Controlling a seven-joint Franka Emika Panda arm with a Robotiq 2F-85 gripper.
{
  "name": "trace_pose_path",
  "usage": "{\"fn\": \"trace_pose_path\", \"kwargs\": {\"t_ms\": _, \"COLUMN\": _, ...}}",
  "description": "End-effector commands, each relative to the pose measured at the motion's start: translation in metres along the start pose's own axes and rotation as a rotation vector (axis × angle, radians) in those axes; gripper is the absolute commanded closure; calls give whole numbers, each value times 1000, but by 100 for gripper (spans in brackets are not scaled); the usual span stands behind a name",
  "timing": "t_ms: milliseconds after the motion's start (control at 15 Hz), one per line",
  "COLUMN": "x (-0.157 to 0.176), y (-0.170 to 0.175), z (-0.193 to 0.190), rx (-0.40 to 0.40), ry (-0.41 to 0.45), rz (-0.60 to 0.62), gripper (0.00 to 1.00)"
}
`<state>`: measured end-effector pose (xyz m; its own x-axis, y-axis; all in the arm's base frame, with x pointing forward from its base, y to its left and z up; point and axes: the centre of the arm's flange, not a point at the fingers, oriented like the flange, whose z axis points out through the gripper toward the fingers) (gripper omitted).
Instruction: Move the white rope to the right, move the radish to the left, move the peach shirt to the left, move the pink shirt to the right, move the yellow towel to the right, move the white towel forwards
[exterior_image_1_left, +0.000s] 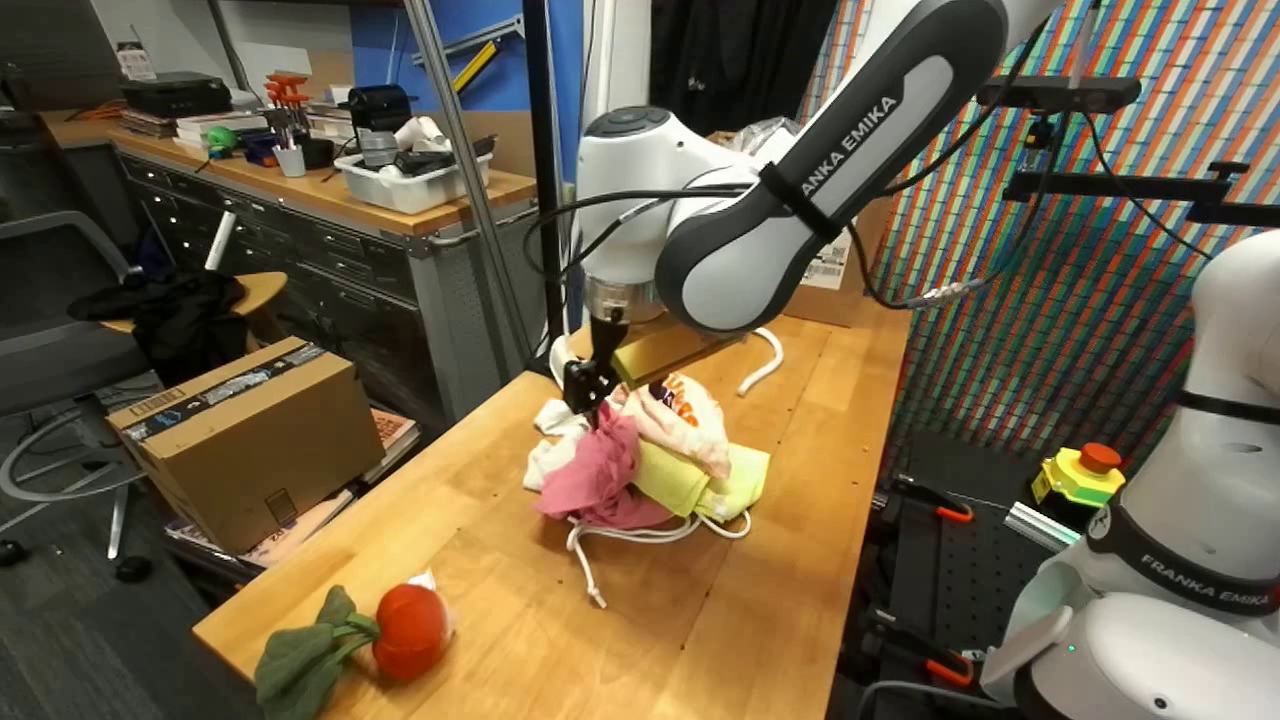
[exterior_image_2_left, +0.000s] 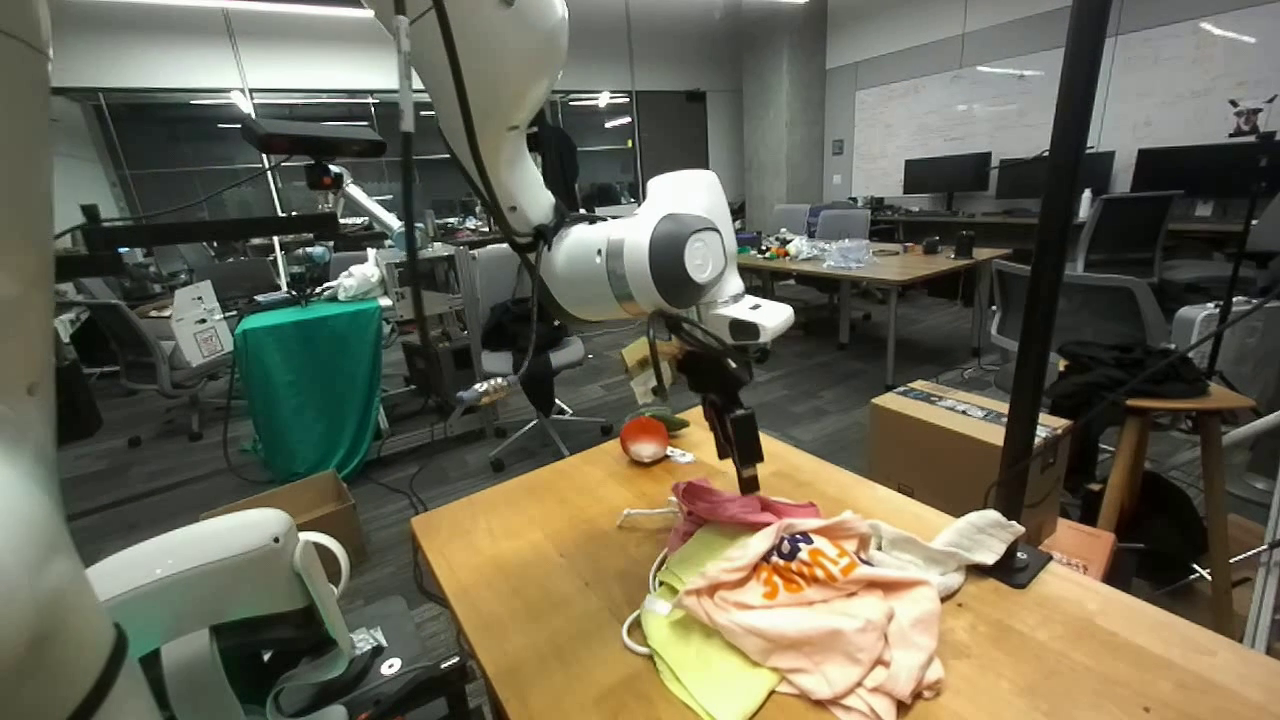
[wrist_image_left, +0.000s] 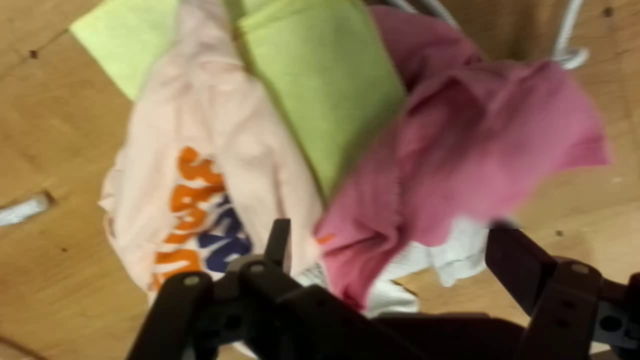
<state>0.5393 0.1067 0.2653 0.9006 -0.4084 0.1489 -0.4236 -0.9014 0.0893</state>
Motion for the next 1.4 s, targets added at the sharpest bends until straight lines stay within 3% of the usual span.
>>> {"fn": "trace_pose_path", "kwargs": {"t_ms": 0, "x": -18, "y": 97, "z": 6, "rx": -8, "ry": -40, "rz": 15, "gripper": 0}}
{"fn": "trace_pose_path", "kwargs": {"t_ms": 267, "x": -8, "y": 160, "z": 11, "rx": -13, "ry": -109, "rz": 53, "gripper": 0}}
{"fn": "trace_pose_path", "kwargs": {"t_ms": 467, "x": -15, "y": 172, "z": 15, "rx": 15, "ry": -135, "rz": 64, "gripper": 0}}
{"fn": "trace_pose_path", "kwargs": {"t_ms": 933, "x": -36, "y": 115, "z": 14, "rx": 126, "ry": -176, "rz": 31, "gripper": 0}}
{"fn": "trace_pose_path", "kwargs": {"t_ms": 1333, "x": -28, "y": 86, "z": 7, "rx": 112, "ry": -156, "rz": -67, "gripper": 0}}
